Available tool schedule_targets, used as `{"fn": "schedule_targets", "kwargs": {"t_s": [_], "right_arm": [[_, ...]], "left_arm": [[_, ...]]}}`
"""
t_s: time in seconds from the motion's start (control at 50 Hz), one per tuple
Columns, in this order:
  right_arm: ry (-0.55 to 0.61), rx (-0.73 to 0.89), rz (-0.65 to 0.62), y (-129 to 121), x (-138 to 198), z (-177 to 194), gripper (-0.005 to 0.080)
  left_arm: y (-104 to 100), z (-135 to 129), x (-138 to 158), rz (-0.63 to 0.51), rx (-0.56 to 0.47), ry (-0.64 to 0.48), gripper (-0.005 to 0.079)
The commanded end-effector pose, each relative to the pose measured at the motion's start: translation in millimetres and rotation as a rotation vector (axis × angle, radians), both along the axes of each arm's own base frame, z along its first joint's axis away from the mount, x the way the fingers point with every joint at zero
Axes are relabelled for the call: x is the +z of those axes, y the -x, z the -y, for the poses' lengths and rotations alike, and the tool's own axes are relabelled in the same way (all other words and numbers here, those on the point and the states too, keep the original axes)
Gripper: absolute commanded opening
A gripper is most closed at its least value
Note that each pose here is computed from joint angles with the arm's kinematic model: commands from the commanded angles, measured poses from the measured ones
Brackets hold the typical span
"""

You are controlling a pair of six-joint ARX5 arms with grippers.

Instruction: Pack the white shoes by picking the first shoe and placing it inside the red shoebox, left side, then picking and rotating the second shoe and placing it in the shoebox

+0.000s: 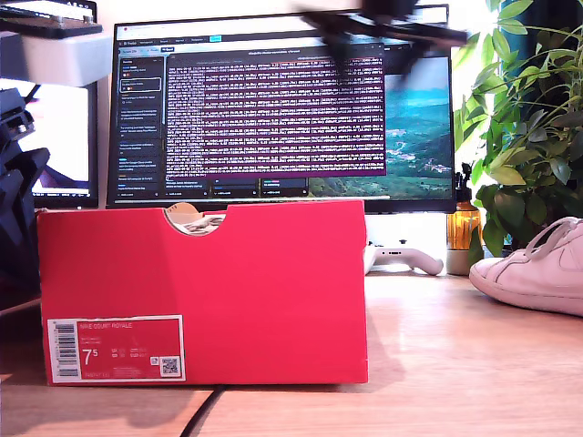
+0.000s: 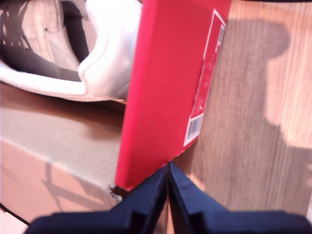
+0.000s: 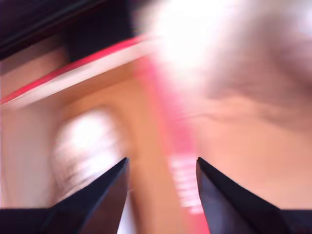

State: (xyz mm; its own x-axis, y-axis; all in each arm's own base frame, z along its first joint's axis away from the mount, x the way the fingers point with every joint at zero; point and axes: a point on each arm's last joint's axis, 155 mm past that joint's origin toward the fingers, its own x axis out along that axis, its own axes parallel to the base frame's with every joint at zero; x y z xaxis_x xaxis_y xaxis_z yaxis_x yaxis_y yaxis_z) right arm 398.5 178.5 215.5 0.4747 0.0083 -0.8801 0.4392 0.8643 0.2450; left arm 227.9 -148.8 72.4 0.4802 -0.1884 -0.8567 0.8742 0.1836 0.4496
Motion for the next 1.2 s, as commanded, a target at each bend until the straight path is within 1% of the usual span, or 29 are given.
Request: {"fn": "schedule_targets", "kwargs": {"t_s": [0.0,0.06,0.1,0.46,0.58,0.7,0.84,1.18], "right_arm": [[0.052,-0.113,-0.062,5,-16,27,0.0397],[0.101,-0.189,-0.089,12,-18,50,0.0397],[0.114,-0.228,-0.1,13,-19,60,0.0397],[0.137,-0.316,-0.118,7,-23,102,0.04],[0.157,-0.324,-0.147,12,-30,116,0.0481],[0.17,-0.359,-0.176,22,-38,131,0.0515],[0.18,-0.399,-0.22,35,-49,149,0.0593],[0.177,-0.554,-0.283,76,-65,187,0.0594]], "left_arm": [[-1,3,0,0.0,-0.001,0.006,-0.0019],[-1,3,0,-0.002,-0.003,0.008,-0.0019],[-1,3,0,-0.002,-0.003,0.008,-0.0019],[1,6,0,-0.012,-0.012,0.021,-0.0019],[1,7,0,-0.014,-0.014,0.024,-0.0019],[3,9,-1,-0.021,-0.02,0.031,-0.0019],[3,10,-1,-0.025,-0.023,0.037,-0.0019],[3,10,-1,-0.025,-0.023,0.037,-0.0019]]}}
